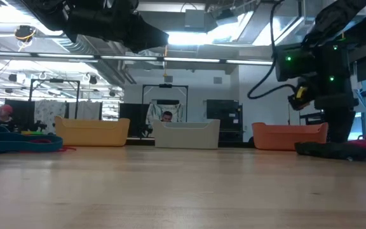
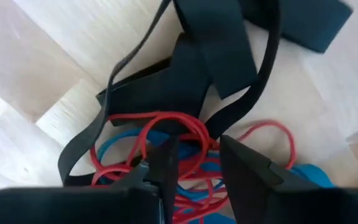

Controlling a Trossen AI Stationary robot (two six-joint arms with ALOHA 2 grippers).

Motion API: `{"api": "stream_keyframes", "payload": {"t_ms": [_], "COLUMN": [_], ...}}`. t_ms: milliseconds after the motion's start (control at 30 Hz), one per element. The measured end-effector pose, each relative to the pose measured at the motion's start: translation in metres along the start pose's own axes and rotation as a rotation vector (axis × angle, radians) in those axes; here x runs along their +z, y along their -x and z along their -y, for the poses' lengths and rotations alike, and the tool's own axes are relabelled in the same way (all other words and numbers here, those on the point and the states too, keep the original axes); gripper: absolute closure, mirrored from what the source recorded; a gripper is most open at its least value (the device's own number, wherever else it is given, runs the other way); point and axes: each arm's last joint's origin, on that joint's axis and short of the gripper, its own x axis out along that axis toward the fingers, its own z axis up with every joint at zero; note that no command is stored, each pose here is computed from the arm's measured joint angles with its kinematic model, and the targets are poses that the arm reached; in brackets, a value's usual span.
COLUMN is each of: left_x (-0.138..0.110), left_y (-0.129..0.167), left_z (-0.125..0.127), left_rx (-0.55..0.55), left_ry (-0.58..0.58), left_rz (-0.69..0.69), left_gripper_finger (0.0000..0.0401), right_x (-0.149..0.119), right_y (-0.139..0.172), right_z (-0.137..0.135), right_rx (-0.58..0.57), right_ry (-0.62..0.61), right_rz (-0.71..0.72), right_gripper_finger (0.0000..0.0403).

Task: Sort rubber bands into baskets
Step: Put the red rubber band into the orange bin

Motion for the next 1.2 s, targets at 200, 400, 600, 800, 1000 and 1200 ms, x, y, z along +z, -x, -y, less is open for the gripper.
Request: {"api": "stream_keyframes", "payload": {"t_ms": [200,400,600,800,1000,1200], "left_x": [0.0,0.0,0.0,0.0,0.0,0.0], "left_y": [0.0,0.0,0.0,0.0,0.0,0.0], "left_z": [0.0,0.0,0.0,0.0,0.0,0.0], "left_rx": [0.0,0.0,0.0,0.0,0.0,0.0], "left_ry": [0.0,0.0,0.0,0.0,0.0,0.0], "left_rz": [0.0,0.0,0.0,0.0,0.0,0.0], "left_gripper_finger": [0.0246,0.0246,0.0246,0.0246,0.0246,0.0246], "right_x": [0.0,0.0,0.006,0.004,-0.004,0.0], "right_y": [0.0,0.0,0.007,0.005,-0.006,0.002], "right_z": [0.001,0.001,-0.002,-0.002,0.002,-0.002], "right_rx": [-0.021,-0.021,0.003,0.006,-0.007,-0.028], "right_ry": [0.005,0.007,0.007,0.002,0.004,0.044], "right_rz": [0.008,0.009,0.035,0.018,-0.024,0.027], "right_gripper_finger": [0.0284,0.0284,0.0285,0.0319,0.0344,0.0377]}}
